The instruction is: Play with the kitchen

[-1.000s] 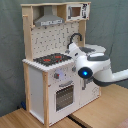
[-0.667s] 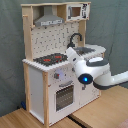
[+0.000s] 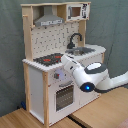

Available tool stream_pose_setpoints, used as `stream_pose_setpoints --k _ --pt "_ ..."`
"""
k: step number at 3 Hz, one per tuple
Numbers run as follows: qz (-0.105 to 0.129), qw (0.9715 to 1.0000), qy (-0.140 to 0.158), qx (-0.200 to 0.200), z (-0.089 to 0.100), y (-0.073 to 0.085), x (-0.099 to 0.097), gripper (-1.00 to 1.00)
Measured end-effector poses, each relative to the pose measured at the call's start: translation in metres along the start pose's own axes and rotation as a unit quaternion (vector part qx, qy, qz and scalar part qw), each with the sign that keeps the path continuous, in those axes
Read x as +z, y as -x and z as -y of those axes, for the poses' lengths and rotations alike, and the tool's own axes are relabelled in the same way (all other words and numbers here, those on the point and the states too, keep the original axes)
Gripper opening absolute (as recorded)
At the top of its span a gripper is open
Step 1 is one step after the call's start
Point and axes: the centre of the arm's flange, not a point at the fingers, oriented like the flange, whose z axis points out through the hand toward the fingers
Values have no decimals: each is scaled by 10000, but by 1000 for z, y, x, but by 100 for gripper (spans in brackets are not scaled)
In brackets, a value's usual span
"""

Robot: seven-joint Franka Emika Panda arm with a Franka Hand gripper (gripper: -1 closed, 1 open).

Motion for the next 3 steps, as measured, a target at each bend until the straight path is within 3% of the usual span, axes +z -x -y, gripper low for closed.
stream_pose_setpoints --k 1,2,3 --pt "-366 9985 142 -373 13 -9 -1 100" --pt "-716 9946 232 -717 29 -13 3 100" --pt "-1037 9886 319 -1047 45 -15 7 100"
